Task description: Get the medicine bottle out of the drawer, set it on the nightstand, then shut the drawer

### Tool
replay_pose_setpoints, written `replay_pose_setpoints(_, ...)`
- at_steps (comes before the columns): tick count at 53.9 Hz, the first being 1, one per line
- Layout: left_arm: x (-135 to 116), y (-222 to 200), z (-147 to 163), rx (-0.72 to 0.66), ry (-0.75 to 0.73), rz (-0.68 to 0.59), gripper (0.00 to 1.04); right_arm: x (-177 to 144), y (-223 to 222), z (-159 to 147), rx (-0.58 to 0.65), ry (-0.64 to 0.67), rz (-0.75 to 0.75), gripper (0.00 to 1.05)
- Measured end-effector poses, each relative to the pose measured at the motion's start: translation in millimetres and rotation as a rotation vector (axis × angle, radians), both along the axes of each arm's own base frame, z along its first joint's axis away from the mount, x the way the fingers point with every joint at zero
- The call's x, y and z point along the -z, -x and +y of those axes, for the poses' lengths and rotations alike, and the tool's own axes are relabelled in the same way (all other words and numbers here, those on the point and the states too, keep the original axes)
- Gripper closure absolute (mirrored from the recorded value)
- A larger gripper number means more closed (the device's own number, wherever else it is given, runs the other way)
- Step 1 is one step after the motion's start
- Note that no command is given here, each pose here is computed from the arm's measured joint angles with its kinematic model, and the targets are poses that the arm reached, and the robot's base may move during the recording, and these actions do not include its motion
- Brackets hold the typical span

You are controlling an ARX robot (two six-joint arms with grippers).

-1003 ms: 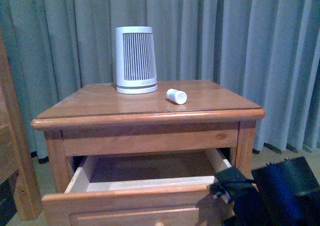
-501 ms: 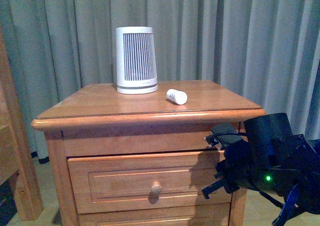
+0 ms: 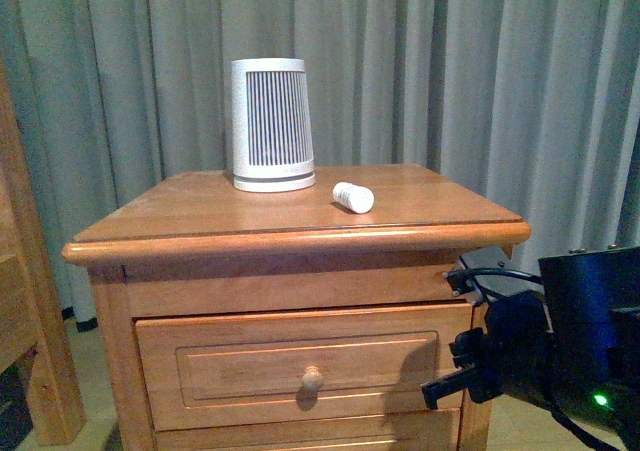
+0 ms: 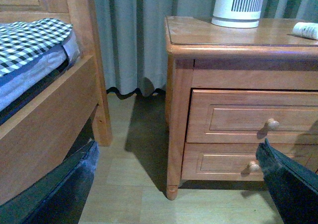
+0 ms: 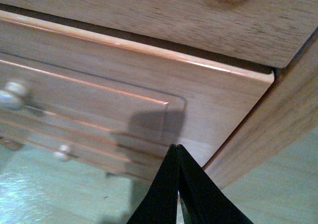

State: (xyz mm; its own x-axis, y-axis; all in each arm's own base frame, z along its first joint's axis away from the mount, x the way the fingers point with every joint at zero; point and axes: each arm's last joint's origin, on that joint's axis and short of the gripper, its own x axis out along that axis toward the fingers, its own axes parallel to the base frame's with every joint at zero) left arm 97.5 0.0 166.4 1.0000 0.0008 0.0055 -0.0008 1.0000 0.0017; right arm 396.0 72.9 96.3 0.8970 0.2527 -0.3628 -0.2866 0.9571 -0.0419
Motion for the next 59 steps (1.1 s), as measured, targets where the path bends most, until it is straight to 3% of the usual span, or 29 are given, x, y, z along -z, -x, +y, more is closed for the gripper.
replay_pose_setpoints(9,0,0,0,0.000,0.000,0.000,0.07,-43,56,4,0.004,-0.219,0.062,1.02)
replay_pose_setpoints(17,0,0,0,0.000,0.000,0.000,0.07,-99,109,-18,0.049,-0.421,0.036,1.02)
replay_pose_setpoints(26,0,0,0,0.000,0.000,0.000,0.07,-138,157,-34,0.055,-0.481,-0.058,0.76)
replay_pose_setpoints(29,0,0,0,0.000,0.000,0.000,0.07,-146,180,-37,0.148,-0.394,-0.188,0.82)
replay_pose_setpoints(36,0,0,0,0.000,0.000,0.000,0.07,-139,231,-51,0.283,-0.188,-0.282,1.02)
replay_pose_setpoints(45,0,0,0,0.000,0.000,0.000,0.07,-106,286,-71,0.285,-0.111,-0.288,1.02)
replay_pose_setpoints(55,0,0,0,0.000,0.000,0.000,0.07,-71,298,-73,0.278,-0.105,-0.356,1.02)
replay_pose_setpoints(59,0,0,0,0.000,0.000,0.000,0.07,-70,298,-73,0.280,-0.103,-0.357,1.02)
